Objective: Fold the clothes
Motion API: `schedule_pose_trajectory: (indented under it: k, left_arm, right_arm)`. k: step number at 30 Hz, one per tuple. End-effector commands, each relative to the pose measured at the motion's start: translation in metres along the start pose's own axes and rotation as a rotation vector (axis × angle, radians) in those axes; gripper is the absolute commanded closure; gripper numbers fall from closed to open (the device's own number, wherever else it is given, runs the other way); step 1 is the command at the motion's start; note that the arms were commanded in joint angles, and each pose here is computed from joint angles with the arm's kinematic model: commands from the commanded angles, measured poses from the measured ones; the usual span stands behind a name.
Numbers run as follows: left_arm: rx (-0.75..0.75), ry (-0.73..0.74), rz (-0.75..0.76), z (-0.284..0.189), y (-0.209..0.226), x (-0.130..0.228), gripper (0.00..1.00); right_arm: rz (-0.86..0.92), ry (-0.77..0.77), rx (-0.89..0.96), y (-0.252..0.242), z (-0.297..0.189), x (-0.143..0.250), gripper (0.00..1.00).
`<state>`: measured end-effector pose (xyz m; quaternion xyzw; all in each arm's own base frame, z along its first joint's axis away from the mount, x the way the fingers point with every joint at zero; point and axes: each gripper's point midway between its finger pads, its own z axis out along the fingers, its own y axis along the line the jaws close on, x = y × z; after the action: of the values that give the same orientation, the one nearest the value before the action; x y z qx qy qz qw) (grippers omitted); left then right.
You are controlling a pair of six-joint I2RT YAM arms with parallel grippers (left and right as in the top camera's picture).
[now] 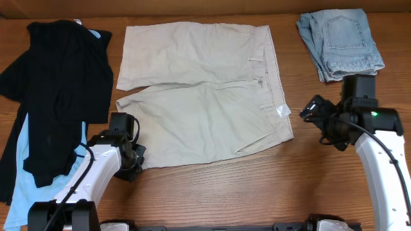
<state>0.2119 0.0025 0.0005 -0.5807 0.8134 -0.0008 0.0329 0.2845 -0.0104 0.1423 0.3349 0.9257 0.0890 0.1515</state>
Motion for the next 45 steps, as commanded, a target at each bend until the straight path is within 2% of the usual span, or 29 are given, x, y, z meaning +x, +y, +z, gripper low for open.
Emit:
schedule_pose_trajectory:
  k: [1, 6, 11, 17, 24, 32, 45]
  left_arm:
    - [-0.022, -0.002, 0.028, 0.002, 0.008, 0.000, 0.96]
    - [-0.019, 0.004, 0.132, 0.000, 0.007, 0.000, 0.96]
    - [0.045, 0.041, 0.330, -0.015, -0.014, 0.003, 0.96]
    - [0.040, 0.004, 0.431, -0.049, -0.030, -0.010, 0.96]
    - [-0.016, -0.064, 0.436, -0.069, -0.028, -0.026, 0.96]
    - [-0.014, -0.060, 0.437, -0.069, -0.028, -0.026, 0.96]
    - [-0.002, -0.068, 0.436, -0.069, -0.032, -0.027, 0.96]
  right_arm:
    - [-0.020, 0.020, 0.009, 0.002, 0.009, 0.010, 0.00]
    - [-0.026, 0.040, 0.022, 0.000, 0.014, 0.014, 0.00]
    - [-0.023, 0.068, 0.038, -0.002, 0.018, 0.018, 0.02]
    - [-0.035, 0.091, 0.050, -0.001, 0.027, 0.022, 0.12]
    - [-0.063, 0.163, 0.072, 0.006, 0.056, 0.047, 0.27]
    - [-0.084, 0.186, 0.075, 0.010, 0.102, 0.073, 0.28]
    - [-0.043, 0.149, 0.066, 0.010, 0.132, 0.070, 0.52]
